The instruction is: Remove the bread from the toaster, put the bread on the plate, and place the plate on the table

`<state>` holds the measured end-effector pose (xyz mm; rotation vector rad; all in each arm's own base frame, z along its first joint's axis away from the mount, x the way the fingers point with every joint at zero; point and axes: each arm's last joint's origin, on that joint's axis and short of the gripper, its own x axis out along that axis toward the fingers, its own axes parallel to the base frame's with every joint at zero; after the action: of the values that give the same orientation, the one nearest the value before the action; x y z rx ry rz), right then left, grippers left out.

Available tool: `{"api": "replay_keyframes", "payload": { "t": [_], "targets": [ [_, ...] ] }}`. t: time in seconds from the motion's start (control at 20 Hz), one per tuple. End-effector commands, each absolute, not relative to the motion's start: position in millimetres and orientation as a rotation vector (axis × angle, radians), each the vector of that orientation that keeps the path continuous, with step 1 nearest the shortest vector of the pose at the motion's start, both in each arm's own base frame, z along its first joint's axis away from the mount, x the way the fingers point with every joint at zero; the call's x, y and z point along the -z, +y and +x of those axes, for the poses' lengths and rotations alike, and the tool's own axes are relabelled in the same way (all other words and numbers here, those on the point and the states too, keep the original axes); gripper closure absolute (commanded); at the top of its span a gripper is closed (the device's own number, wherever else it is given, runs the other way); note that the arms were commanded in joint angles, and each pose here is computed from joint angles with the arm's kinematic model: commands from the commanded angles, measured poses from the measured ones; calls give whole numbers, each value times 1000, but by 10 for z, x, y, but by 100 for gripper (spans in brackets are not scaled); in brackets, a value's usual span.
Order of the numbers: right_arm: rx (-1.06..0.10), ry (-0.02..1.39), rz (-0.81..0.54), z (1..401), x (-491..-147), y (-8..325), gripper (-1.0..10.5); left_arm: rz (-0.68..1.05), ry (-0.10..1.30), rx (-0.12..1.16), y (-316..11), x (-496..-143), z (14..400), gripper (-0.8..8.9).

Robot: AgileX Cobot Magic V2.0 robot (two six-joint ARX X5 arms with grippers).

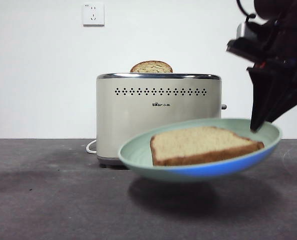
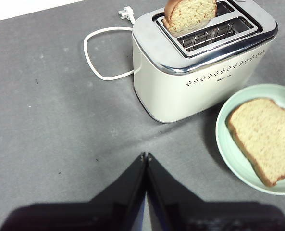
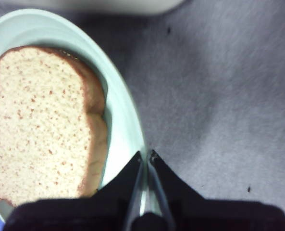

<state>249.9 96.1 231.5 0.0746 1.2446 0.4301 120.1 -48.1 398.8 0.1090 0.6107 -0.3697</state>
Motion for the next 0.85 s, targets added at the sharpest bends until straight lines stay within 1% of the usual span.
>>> {"api": "replay_keyframes", "payload": {
  "t": [0.05,0.3,0.45,0.65,0.85],
  "targets": [
    [-462,1284,81,2574,-2185,1006,964,116,601,377,-480,-3998,1197,822],
    [-471,1351,95,2730,-1888,1072,964,115,606,377,-479,-3994,1194,821],
    [-486,1376,79,2772,-1745,1159,964,115,606,377,-479,-3994,1194,821],
    [-509,1372,64,2790,-1658,1277,964,114,605,377,-480,-3995,1195,822],
    [-502,1376,58,2806,-1617,1283,962,115,609,377,-479,-3991,1192,821]
  ]
}}
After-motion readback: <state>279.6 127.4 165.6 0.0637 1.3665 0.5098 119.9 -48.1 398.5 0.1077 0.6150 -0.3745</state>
